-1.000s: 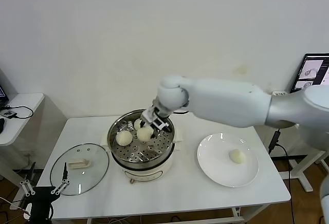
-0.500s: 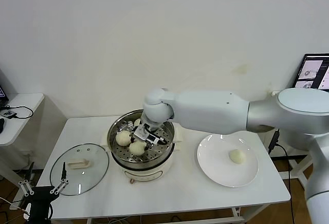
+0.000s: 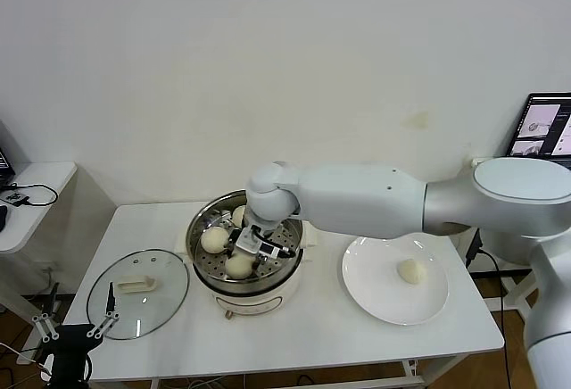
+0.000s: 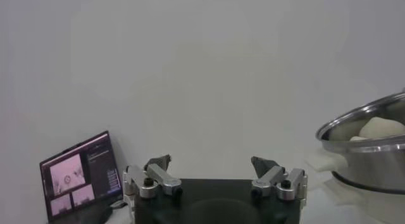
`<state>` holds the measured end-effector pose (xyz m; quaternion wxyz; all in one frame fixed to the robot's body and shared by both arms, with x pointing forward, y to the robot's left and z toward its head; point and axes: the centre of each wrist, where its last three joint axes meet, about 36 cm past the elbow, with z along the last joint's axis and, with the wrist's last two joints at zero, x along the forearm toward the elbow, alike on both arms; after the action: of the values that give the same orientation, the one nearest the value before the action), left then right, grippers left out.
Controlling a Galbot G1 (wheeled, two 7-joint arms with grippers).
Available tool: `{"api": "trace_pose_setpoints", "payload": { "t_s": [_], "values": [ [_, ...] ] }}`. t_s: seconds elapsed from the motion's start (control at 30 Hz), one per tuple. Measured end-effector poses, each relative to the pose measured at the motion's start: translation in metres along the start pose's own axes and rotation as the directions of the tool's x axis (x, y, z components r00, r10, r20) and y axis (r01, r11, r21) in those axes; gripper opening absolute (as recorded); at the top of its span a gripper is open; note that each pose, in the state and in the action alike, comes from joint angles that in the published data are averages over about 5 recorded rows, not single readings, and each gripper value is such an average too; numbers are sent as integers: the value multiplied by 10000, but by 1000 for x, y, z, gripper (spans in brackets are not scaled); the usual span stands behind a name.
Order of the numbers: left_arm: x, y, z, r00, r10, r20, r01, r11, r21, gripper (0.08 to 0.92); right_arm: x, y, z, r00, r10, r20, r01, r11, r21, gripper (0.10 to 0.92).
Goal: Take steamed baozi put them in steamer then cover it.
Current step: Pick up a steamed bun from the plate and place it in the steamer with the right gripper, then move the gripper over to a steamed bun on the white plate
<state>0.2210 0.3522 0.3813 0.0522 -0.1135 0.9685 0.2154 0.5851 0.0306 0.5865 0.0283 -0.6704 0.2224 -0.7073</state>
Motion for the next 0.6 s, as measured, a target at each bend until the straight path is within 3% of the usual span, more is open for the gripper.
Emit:
{"api": "trace_pose_setpoints", "payload": {
  "t_s": [0.23,0.6],
  "values": [
    [-1,0,0,10000,8,20,-8,10000,0,823,19,-1,5,9996,278,-84,-278,9996,37,811],
    [-8,4,3,9999,35,98,-35,10000,-29,823,91,25,32,9921,1033,-711,-1131,9819,-1522,823]
  ]
}}
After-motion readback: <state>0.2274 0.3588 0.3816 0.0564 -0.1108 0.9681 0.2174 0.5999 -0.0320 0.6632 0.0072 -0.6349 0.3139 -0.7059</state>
